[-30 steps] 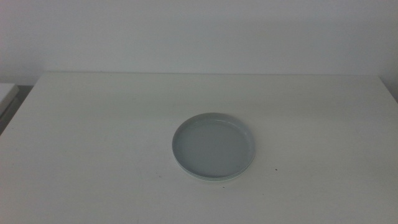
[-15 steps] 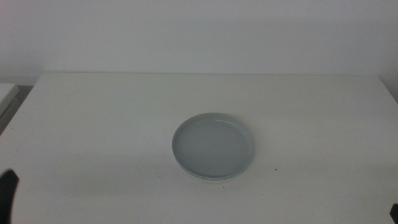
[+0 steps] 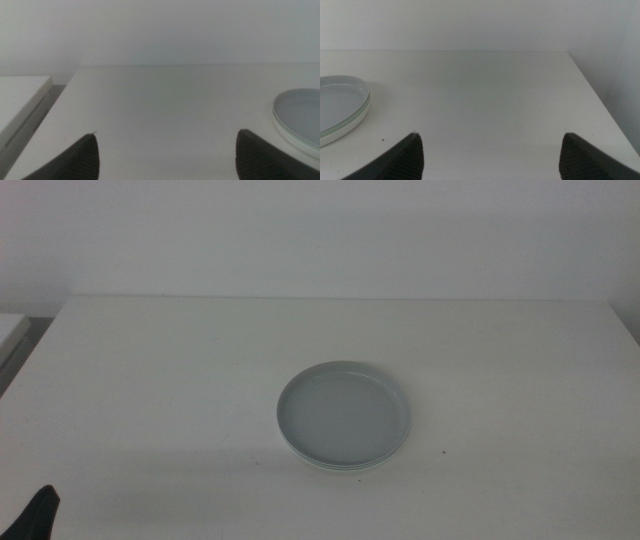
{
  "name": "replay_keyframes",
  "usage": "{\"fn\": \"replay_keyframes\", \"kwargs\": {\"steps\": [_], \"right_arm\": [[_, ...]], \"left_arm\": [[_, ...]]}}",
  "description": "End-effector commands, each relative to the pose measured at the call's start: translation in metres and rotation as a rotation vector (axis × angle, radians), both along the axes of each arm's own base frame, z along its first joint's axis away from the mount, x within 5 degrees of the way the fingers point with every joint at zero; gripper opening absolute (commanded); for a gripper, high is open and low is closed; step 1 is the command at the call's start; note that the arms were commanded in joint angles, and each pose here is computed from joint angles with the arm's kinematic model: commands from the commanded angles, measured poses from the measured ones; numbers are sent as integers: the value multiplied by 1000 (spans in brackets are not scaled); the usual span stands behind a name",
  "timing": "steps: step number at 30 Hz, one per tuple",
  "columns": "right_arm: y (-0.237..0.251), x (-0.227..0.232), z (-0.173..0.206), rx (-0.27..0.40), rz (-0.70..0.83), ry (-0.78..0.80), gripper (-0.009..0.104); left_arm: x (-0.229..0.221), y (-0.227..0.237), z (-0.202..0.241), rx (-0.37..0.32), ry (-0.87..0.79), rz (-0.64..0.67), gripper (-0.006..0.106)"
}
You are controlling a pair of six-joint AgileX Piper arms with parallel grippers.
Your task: Stack the three bowls on top of each other.
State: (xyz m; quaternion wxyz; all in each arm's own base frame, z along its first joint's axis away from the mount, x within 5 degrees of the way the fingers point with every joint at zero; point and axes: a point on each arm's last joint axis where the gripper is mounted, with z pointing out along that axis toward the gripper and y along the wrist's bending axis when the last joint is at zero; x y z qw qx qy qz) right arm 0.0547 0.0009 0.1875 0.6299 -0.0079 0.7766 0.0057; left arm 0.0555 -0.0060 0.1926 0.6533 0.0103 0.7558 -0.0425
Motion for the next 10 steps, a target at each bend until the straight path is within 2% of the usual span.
{"fn": "replay_keyframes", "kwargs": {"steps": [1, 10], "right_arm": [[0, 0, 0, 6, -5, -13, 93], [0, 0, 0, 12, -4, -12, 93]], "left_arm": [[0, 1, 3, -4, -32, 7, 94], [0, 1, 1, 11, -15, 5, 94]]}}
